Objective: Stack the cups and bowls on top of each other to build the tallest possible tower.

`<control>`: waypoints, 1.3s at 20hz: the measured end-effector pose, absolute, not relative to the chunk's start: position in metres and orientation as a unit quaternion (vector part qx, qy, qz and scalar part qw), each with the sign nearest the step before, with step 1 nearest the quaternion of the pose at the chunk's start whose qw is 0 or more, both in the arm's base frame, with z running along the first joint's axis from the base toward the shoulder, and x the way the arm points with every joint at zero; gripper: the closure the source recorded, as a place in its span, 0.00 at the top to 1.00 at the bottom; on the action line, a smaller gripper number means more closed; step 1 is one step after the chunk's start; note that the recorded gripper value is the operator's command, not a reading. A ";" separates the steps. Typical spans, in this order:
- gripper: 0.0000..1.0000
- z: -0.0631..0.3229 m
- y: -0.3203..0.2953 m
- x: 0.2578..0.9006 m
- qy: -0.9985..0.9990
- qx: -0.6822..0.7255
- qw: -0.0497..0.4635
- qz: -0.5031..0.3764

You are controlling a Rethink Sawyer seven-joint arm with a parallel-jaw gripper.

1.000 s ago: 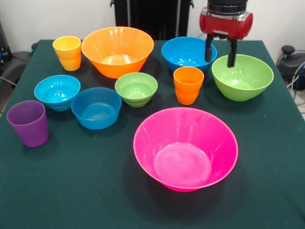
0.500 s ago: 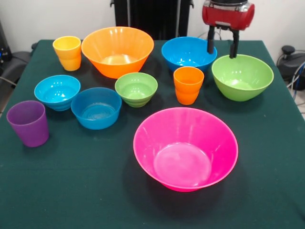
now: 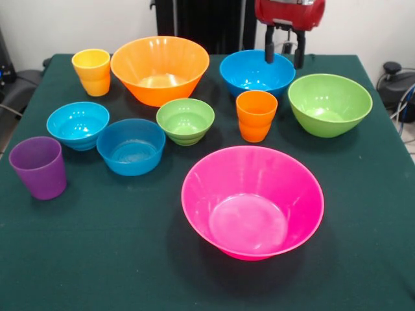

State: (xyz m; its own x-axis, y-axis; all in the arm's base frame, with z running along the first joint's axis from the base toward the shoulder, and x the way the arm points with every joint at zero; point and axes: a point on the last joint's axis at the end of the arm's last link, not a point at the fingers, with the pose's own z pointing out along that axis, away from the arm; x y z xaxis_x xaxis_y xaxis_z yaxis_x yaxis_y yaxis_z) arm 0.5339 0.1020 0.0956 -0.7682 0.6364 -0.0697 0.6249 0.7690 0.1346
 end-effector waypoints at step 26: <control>1.00 0.010 0.114 0.515 0.951 0.306 0.040 -0.016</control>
State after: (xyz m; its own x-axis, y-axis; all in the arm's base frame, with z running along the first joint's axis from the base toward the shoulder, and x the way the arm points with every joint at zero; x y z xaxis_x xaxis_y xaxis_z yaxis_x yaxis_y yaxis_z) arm 0.5153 0.1140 0.0103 -0.8099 0.5804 -0.0848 0.5828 0.8126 -0.0054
